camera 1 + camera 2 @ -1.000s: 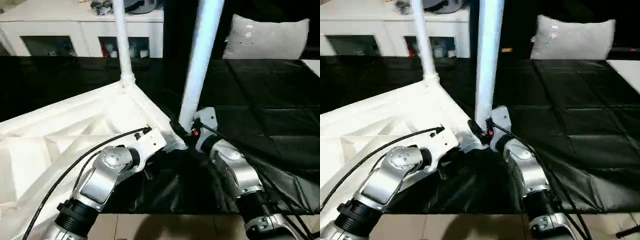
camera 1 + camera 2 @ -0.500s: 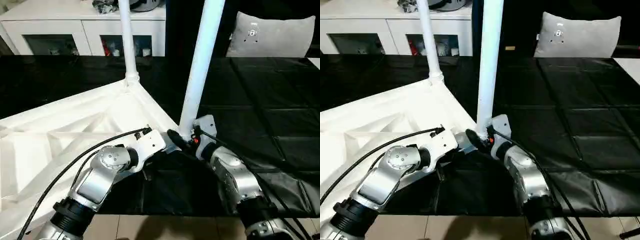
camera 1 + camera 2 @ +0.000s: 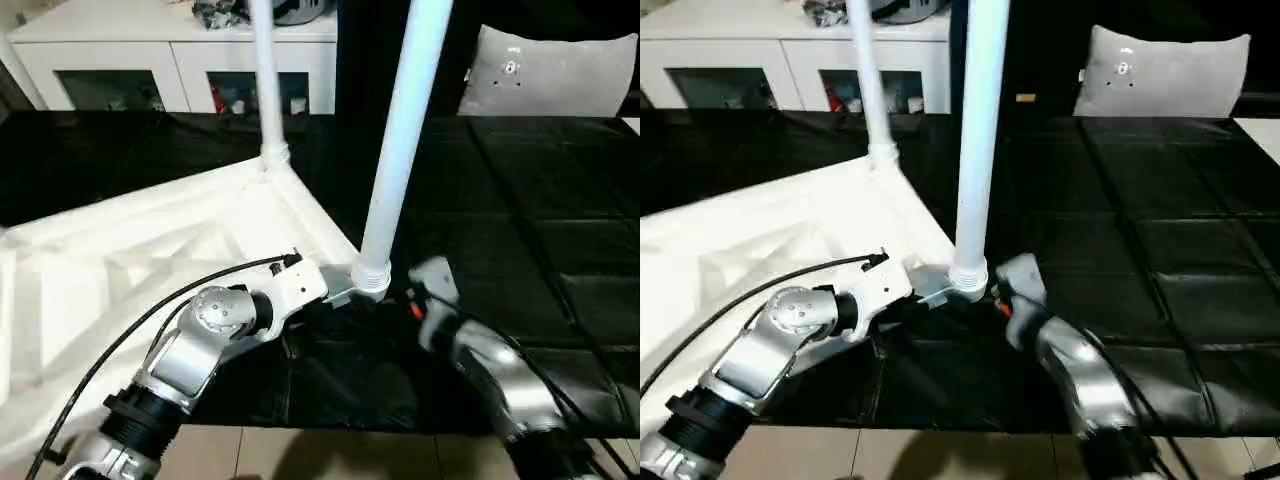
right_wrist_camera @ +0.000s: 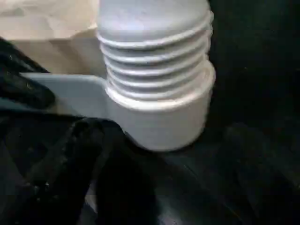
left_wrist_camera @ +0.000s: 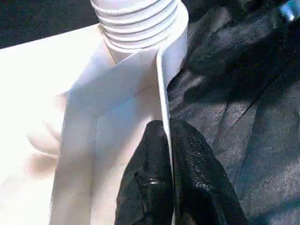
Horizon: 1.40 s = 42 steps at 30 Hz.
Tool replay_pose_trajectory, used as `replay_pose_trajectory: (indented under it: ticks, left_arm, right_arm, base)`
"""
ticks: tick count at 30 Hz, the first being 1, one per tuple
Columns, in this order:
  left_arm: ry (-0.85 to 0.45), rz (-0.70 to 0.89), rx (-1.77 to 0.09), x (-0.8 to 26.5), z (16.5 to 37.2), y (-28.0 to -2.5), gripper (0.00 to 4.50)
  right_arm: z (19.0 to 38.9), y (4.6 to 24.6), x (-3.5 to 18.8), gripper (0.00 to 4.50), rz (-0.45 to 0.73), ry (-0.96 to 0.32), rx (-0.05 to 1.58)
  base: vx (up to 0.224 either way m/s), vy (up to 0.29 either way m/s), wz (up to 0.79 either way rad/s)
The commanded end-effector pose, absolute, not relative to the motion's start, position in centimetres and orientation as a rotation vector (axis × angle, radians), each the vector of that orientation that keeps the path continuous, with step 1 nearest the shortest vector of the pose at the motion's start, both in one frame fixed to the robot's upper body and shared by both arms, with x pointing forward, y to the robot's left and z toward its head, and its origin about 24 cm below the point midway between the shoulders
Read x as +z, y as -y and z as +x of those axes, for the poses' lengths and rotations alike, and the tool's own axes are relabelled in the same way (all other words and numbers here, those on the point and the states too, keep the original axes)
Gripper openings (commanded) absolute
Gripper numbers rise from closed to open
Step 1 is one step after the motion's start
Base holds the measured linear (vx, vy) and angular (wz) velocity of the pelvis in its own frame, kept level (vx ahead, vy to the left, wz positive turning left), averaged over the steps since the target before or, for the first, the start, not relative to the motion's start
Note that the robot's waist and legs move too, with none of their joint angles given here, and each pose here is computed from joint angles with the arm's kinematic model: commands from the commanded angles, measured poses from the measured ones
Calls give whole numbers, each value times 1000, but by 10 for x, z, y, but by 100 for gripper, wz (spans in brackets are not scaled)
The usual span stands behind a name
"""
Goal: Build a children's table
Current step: Insert table leg to table base, then rotate leg to tighten
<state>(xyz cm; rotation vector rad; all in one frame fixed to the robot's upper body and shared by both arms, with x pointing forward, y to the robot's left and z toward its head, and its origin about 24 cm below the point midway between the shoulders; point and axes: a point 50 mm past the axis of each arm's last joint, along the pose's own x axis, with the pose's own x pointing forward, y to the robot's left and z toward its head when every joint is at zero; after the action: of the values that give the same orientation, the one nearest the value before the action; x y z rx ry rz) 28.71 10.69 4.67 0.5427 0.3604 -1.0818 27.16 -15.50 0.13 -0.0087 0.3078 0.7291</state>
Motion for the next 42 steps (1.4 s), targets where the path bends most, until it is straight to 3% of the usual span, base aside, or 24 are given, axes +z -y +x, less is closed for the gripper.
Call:
replay_pose_trajectory:
  ticks: [1,5,13,20,31,32,34,42]
  left_arm:
    - [-418,614,-1116,38,287,-117,0]
    - [-417,654,-1204,37,289,-124,0]
    - [-403,731,-1373,38,288,-130,0]
    - [-392,726,-1546,40,281,-123,0]
    - [-366,759,-1635,43,280,-117,0]
    - [-366,760,-1637,43,280,-117,0]
    - [-367,761,-1642,43,280,-117,0]
    - [-380,771,-1643,42,281,-120,0]
  right_arm:
    - [274,166,18,447,-41,-246,774]
    - [271,182,38,447,-83,-210,907]
    - [273,187,62,447,-175,-247,1116]
    - [282,174,64,447,-237,-254,1212]
    - [286,160,55,447,-252,-304,1306]
    - [286,160,55,421,-250,-304,1307]
    - [287,159,55,421,-234,-304,1308]
    - [288,156,52,350,-205,-311,1316]
  base:
    - [0,0,0]
    - [0,0,0]
    - [0,0,0]
    - [0,0,0]
    - [0,0,0]
    - [0,0,0]
    - [0,0,0]
    - [0,0,0]
